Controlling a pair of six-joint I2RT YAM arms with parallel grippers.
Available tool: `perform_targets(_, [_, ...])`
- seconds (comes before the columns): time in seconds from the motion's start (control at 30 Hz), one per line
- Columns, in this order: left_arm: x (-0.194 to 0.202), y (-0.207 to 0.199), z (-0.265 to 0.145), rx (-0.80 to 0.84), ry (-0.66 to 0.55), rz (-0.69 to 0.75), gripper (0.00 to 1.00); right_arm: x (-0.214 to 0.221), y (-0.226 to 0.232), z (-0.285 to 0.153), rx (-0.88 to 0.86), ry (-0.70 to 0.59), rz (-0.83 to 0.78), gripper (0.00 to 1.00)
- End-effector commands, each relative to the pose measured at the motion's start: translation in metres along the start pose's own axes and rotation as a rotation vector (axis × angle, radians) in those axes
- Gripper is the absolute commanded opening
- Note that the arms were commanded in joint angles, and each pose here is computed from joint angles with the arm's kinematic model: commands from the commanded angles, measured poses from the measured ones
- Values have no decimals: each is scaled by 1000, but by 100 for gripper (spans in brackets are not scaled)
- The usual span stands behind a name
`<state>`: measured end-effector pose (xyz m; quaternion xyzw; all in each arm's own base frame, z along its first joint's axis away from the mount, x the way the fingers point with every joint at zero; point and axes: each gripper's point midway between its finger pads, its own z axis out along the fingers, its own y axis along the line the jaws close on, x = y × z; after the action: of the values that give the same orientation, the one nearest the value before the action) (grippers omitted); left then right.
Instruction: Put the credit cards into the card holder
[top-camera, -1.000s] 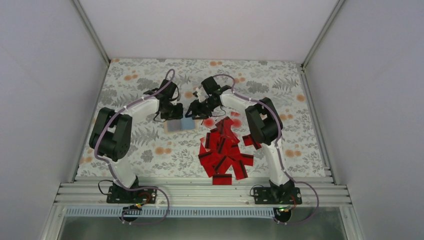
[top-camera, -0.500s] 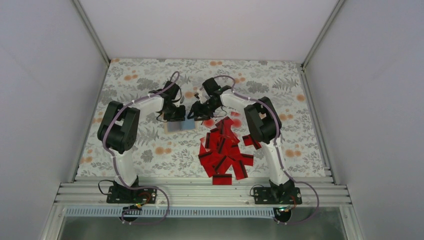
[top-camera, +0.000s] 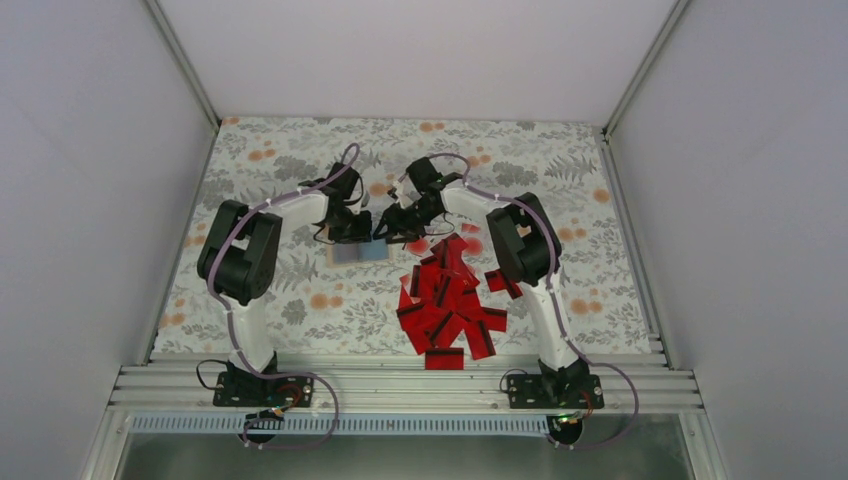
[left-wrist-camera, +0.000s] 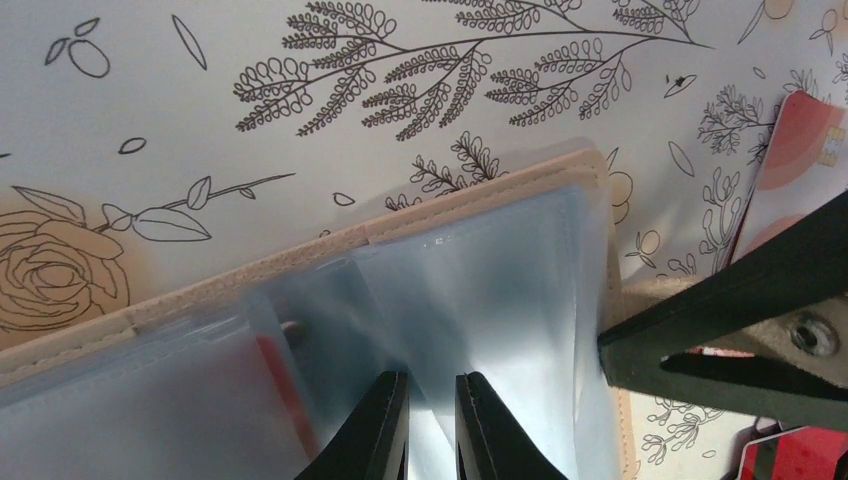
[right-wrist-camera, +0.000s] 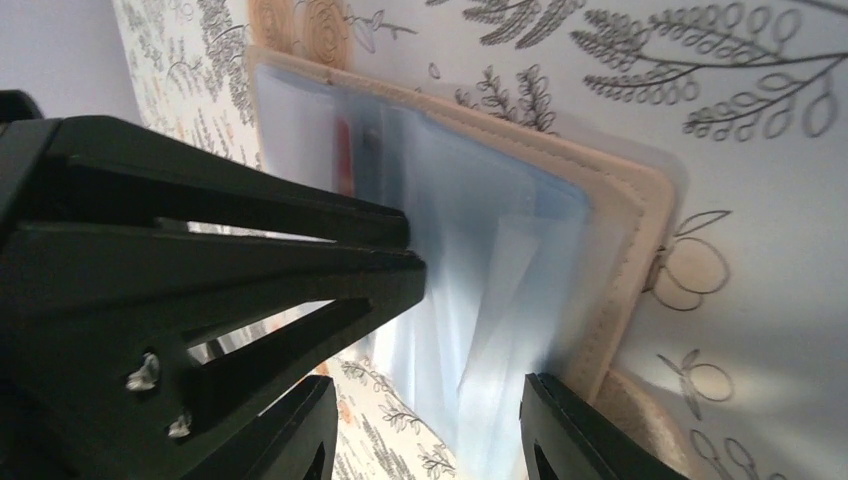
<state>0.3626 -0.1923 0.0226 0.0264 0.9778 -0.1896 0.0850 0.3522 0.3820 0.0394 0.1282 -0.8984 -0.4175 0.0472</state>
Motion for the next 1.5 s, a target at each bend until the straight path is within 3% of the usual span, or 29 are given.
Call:
perform_targets(0.0, [3,1,9,16,21,-9,14,6,13,7,-100,39,-33,47])
perform_targets(0.13, [4,0,11,25,25,-16,14,2,27,1,-136,35,-67,47])
perform_targets(0.4, [3,2,7,7,14,-22,13,-14,10,-32,27,-65,-75,47])
perform_targets(0.83, [-1,2,-30,-49,-51,-12,13,-9,-5,-17,-4,-26,-36,46])
perform_targets(1.47, [20,19,-5,-80,29,-25,13,-6,-8,1,8,0,-14,45])
